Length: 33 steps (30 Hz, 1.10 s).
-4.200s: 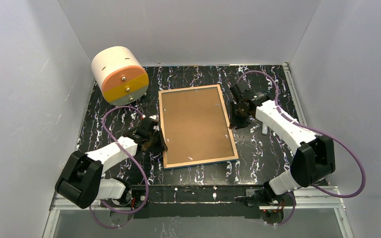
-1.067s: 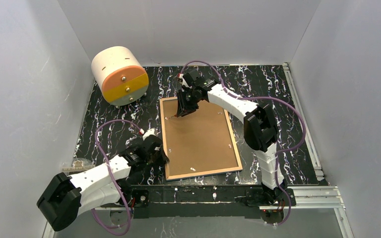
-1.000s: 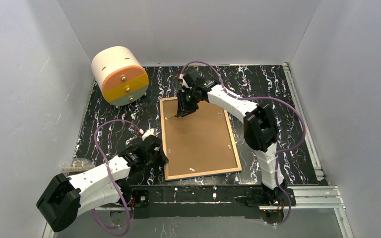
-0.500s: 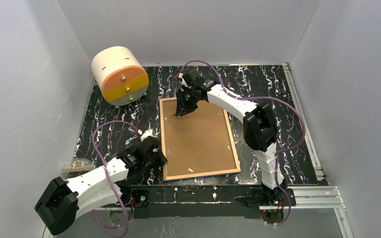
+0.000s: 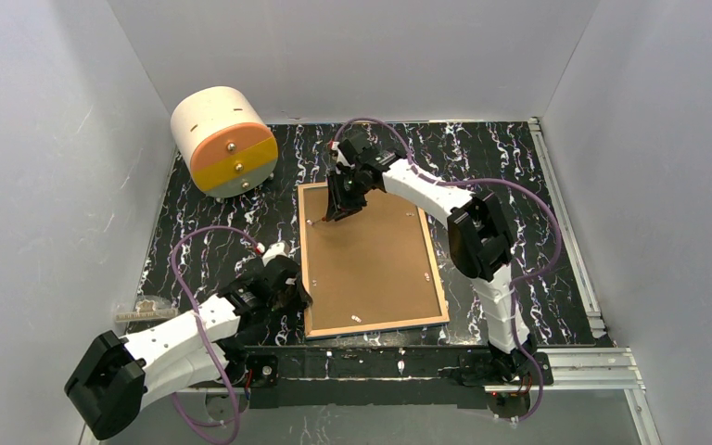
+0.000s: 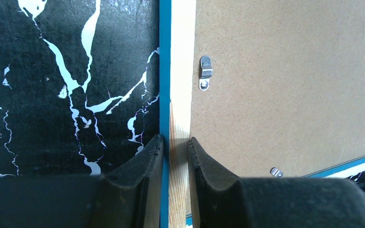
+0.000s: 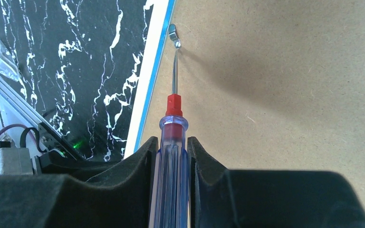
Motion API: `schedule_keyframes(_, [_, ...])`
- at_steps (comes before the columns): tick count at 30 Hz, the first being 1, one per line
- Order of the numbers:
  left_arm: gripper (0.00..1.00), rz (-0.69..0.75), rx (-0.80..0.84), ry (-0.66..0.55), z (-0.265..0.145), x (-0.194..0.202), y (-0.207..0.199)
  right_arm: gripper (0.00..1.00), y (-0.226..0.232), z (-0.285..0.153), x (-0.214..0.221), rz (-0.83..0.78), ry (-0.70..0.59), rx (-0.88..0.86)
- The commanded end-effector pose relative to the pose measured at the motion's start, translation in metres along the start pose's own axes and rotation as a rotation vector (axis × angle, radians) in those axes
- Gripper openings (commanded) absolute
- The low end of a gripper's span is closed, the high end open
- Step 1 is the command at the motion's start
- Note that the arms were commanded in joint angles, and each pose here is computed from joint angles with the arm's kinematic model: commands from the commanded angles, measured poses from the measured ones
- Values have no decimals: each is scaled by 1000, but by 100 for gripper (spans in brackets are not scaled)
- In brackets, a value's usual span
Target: Take the photo out of the frame
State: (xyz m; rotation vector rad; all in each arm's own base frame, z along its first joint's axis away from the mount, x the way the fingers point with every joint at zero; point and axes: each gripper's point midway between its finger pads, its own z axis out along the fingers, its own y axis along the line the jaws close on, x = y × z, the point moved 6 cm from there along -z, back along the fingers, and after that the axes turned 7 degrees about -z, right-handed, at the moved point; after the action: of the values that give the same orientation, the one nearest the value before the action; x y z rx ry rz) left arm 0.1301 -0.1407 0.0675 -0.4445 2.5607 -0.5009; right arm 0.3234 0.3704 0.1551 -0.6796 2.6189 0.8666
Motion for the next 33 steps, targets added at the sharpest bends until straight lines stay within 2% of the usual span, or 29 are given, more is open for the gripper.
schedule_keyframes(1, [0,54,-213,77,1,19,44,1,11,1,-11,-24,-29,-44])
schedule_keyframes(12, [0,62,-215,75,0,18,43,1,18,-3,-10,-21,-39,-56])
schedule_keyframes(20, [0,76,-208,70,0,16,41,1,4,16,-10,3,-37,-1])
schedule_keyframes(33, [0,79,-208,71,0,16,42,1,-1,13,-14,2,-64,67])
